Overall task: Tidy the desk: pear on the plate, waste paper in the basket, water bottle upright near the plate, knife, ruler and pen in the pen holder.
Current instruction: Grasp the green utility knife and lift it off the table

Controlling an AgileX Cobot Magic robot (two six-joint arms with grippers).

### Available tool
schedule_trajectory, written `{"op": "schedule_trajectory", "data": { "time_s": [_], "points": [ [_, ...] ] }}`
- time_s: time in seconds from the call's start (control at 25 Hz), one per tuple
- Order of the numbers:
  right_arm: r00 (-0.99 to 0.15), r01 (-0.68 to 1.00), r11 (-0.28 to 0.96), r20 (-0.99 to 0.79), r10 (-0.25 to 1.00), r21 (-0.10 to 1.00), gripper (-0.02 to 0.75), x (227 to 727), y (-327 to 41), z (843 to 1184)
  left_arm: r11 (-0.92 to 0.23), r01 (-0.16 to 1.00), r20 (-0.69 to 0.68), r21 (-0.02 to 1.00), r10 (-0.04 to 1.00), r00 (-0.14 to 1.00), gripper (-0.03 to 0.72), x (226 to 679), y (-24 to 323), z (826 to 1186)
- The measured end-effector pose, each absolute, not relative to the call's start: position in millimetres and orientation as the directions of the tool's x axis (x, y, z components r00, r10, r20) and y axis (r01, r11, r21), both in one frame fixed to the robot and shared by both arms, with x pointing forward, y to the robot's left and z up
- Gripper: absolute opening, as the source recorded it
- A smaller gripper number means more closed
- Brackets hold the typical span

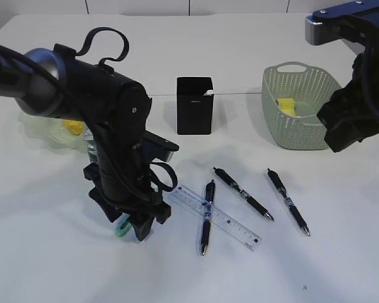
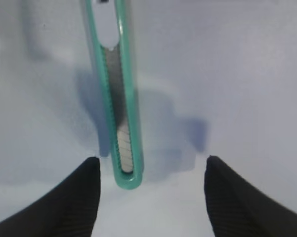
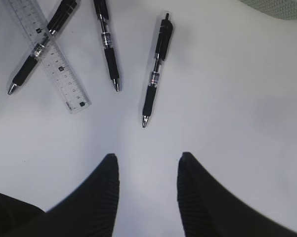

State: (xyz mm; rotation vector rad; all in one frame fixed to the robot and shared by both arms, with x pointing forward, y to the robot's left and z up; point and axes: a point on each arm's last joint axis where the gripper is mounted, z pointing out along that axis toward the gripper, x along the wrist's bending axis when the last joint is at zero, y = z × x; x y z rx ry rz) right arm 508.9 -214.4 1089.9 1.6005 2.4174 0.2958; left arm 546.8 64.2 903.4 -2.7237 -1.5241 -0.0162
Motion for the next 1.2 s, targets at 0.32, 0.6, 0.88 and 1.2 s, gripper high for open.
{"op": "schedule_trajectory", "data": {
  "time_s": [0.32, 0.6, 0.88, 1.2],
  "points": [
    [-0.379, 0.877, 0.384, -0.077, 0.922, 0.29, 0.297, 508.9, -214.4, 1089.9, -0.5, 0.866, 0.011, 0.023, 0.866, 0.5, 0.466, 555.6, 69.3, 900.3],
    [-0.379, 0.875, 0.384, -0.077, 0.922, 0.294, 0.298, 509.2, -214.3, 1090.0, -0.49, 0.871, -0.002, 0.026, 0.872, 0.49, 0.466, 563.4, 79.7, 900.3],
    [-0.378, 0.871, 0.383, -0.078, 0.922, 0.307, 0.298, 510.4, -213.9, 1090.4, -0.481, 0.876, -0.024, 0.024, 0.876, 0.481, 0.466, 562.3, 78.1, 900.3],
    [-0.378, 0.871, 0.383, -0.078, 0.922, 0.309, 0.298, 510.5, -213.8, 1090.4, -0.48, 0.877, -0.026, 0.008, 0.877, 0.48, 0.466, 562.1, 77.9, 894.3]
  ]
}}
